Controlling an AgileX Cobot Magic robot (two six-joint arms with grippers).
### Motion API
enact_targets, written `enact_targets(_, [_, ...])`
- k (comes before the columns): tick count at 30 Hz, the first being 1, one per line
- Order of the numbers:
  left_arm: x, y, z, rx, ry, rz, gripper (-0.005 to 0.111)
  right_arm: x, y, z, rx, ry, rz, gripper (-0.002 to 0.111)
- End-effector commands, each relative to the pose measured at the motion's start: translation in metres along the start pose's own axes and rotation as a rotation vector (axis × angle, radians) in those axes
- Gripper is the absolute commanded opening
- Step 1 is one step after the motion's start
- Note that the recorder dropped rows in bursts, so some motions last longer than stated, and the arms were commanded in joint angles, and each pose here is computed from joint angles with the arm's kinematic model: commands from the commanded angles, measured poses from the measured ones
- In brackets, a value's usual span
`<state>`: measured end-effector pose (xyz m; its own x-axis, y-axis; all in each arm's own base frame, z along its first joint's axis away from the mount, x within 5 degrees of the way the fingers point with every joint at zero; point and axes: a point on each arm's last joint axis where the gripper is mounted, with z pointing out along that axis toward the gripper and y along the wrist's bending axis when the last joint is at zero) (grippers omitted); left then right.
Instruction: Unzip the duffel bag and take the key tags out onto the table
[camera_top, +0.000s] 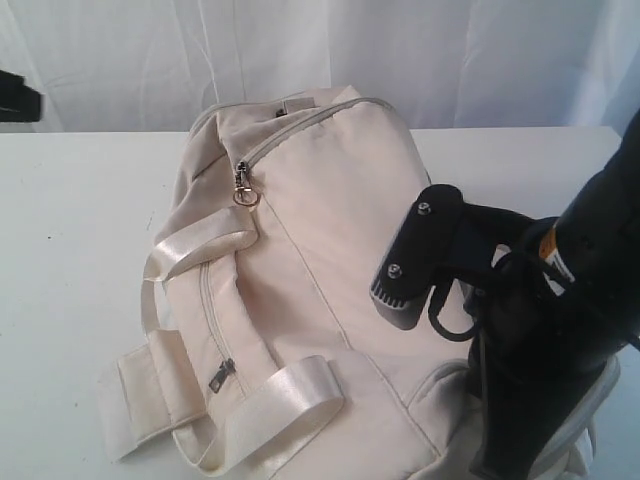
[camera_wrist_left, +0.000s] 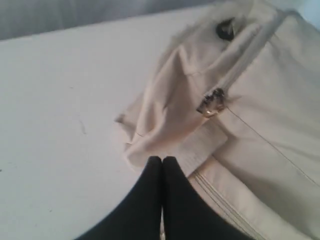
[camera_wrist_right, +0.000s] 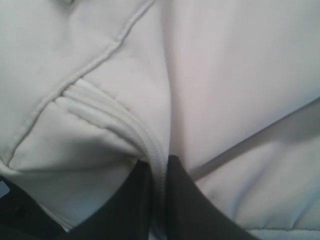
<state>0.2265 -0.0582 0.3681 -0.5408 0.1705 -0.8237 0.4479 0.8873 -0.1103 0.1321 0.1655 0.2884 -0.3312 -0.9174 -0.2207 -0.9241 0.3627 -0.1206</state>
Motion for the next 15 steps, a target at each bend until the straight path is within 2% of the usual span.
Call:
enact_targets(1, [-0.038, 0.010, 0.064, 0.211, 0.179, 0.086, 0.000, 0.009, 0.006, -0.001, -0.039, 0.068, 0.015, 0.000])
enact_targets(2, [-0.052, 0.022, 0.094, 0.222, 0.207, 0.058, 0.003, 0.009, 0.006, -0.001, -0.039, 0.068, 0.015, 0.000])
enact_targets(3, [-0.057, 0.027, 0.107, 0.227, 0.218, 0.042, 0.008, 0.009, 0.006, -0.001, -0.039, 0.068, 0.015, 0.000])
enact_targets(5, [-0.064, 0.036, 0.141, 0.283, 0.255, 0.042, 0.032, 0.009, 0.006, -0.001, -0.040, 0.072, 0.016, 0.000])
enact_targets(6, [-0.065, 0.040, 0.159, 0.314, 0.263, 0.052, 0.058, 0.010, 0.006, -0.001, -0.040, 0.074, 0.016, 0.000])
enact_targets(8, [-0.061, 0.044, 0.186, 0.371, 0.248, 0.068, 0.081, 0.010, 0.006, -0.001, -0.041, 0.076, 0.016, 0.000])
enact_targets(9, [-0.058, 0.045, 0.198, 0.396, 0.237, 0.066, 0.082, 0.010, 0.006, -0.001, -0.040, 0.076, 0.022, 0.000])
enact_targets(10, [-0.055, 0.046, 0.207, 0.416, 0.234, 0.058, 0.080, 0.010, 0.006, -0.001, -0.040, 0.076, 0.028, 0.000])
enact_targets(12, [-0.051, 0.049, 0.221, 0.427, 0.225, 0.031, 0.066, 0.010, 0.006, -0.001, -0.040, 0.076, 0.031, 0.000])
enact_targets(13, [-0.049, 0.051, 0.226, 0.423, 0.231, 0.028, 0.048, 0.009, 0.006, -0.001, -0.039, 0.072, 0.031, 0.000])
enact_targets(15, [-0.046, 0.058, 0.223, 0.416, 0.255, 0.021, 0.001, 0.007, 0.002, -0.001, 0.004, 0.048, 0.024, 0.000])
